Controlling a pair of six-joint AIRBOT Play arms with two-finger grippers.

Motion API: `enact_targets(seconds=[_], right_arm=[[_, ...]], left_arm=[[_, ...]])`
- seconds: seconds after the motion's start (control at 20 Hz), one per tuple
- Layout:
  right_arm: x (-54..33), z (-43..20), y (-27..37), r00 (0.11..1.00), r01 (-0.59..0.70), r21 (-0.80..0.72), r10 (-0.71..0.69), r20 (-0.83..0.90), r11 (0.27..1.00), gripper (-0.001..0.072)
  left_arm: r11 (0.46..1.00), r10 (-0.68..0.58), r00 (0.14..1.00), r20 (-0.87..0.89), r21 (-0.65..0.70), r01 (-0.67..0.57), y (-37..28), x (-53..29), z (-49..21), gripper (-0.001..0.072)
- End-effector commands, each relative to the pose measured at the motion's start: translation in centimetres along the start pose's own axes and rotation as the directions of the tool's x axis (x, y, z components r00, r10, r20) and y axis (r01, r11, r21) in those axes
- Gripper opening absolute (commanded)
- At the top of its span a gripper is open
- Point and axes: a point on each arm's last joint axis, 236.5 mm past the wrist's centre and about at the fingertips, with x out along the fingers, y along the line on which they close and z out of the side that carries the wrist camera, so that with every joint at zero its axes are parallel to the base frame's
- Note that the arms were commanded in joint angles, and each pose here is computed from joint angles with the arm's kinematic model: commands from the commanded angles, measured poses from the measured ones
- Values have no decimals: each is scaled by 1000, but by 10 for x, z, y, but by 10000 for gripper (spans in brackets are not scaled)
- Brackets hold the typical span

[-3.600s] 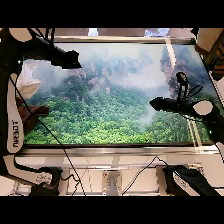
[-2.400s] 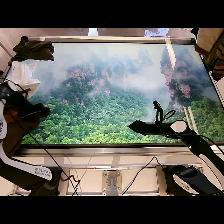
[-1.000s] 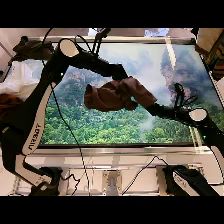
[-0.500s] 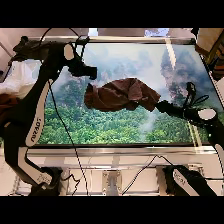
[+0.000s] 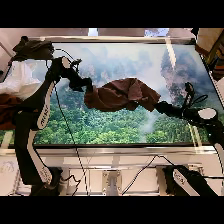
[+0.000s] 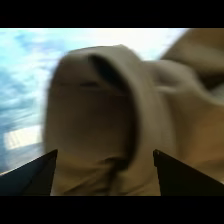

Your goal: Fold the shirts.

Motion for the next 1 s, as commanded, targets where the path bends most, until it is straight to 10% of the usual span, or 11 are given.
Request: enact_targets(seconds=[0.0,0.95], right_arm=[[0,6,-3,1000,13,5,-13,24,1000,465],[-1,16,-10,997,40,15,-41,68,999,436]], left_arm=[[943,-333,942,46,-12,333,-71,-5,13,688],[983,-185,962,-199,-52,178,-59,50,-46,608]])
